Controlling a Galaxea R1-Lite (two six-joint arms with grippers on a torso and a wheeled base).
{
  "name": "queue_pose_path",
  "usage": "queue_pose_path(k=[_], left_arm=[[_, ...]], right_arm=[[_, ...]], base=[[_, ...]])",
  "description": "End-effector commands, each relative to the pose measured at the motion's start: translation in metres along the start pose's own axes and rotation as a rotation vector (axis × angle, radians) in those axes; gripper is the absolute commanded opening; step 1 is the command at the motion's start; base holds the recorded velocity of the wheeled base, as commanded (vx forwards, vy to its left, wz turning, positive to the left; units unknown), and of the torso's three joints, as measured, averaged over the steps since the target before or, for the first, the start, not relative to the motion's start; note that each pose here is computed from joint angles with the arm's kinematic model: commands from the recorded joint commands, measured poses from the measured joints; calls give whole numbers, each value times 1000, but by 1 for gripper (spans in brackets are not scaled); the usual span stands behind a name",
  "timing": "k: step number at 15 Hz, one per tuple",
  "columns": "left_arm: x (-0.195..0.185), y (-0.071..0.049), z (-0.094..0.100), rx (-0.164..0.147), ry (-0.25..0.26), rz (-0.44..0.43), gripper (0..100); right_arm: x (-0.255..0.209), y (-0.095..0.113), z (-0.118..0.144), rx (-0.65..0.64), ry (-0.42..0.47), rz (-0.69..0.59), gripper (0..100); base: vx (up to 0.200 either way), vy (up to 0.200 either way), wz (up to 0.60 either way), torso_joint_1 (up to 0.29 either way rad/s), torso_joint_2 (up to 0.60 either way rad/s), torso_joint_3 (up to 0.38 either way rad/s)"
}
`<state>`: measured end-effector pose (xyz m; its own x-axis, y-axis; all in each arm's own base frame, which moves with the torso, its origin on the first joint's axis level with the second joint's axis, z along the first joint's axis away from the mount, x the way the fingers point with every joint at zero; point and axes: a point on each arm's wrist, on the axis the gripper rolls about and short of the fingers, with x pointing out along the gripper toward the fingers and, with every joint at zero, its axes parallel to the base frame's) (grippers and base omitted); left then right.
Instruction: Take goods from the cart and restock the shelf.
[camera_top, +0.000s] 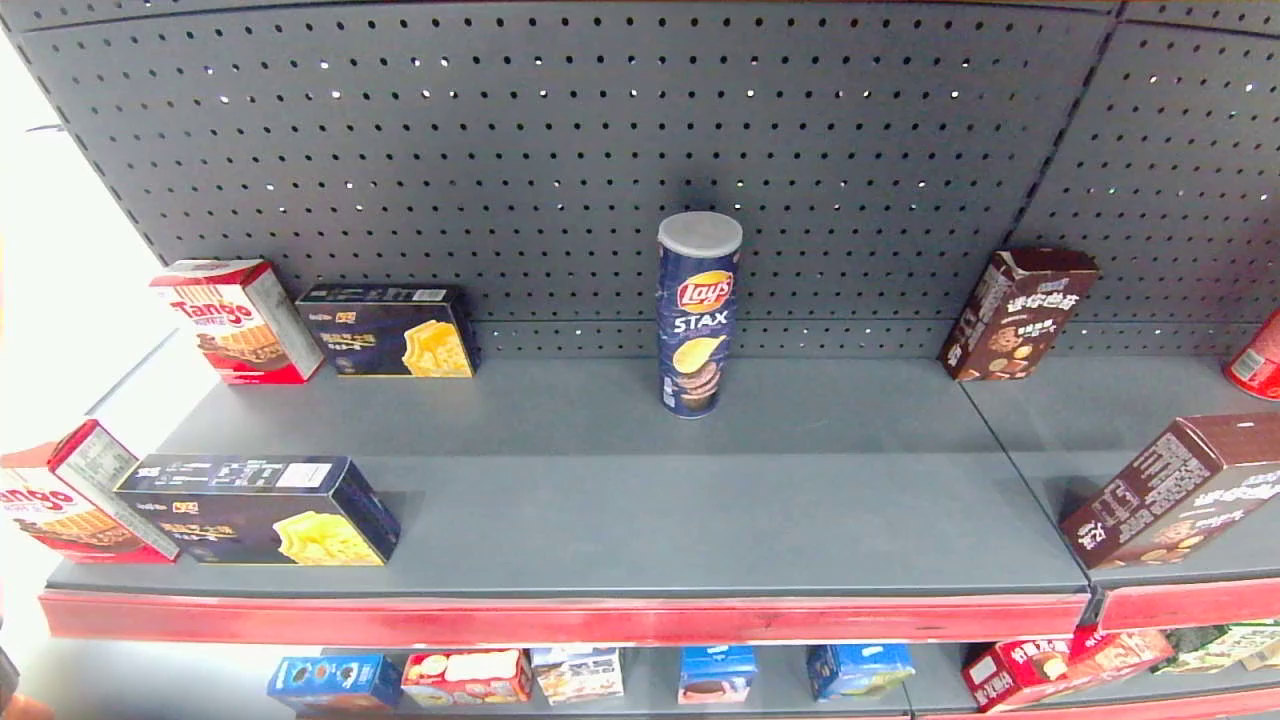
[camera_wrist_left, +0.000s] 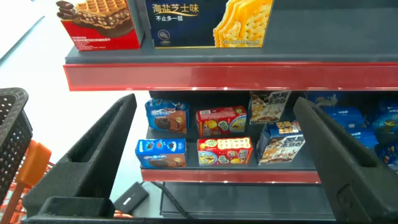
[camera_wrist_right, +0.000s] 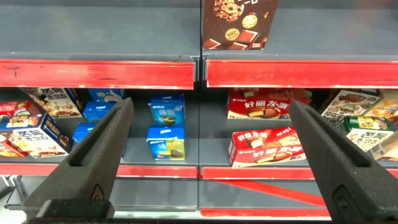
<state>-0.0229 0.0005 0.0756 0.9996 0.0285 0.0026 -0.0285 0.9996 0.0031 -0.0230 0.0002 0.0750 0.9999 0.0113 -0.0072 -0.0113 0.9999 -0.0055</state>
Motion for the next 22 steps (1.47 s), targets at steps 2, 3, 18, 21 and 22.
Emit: queue_pose_path(k=[2,3,18,21,22], left_arm=[[0,0,0,0,1,1,100],[0,0,0,0,1,1,100],[0,0,0,0,1,-1,100],[0,0,0,0,1,-1,100],[0,0,0,0,1,-1,100]], right_arm=[[0,0,0,-1,0,1,100],[0,0,0,-2,0,1,100],[0,0,0,-1,-1,-2,100],[0,0,0,-2,0,-2,100],[0,0,0,-2,0,-2,100]], base=[[0,0,0,0,0,0],[0,0,0,0,0,0],[0,0,320,2,1,2],[0,0,600,-1,2,2],[0,0,600,-2,2,2]])
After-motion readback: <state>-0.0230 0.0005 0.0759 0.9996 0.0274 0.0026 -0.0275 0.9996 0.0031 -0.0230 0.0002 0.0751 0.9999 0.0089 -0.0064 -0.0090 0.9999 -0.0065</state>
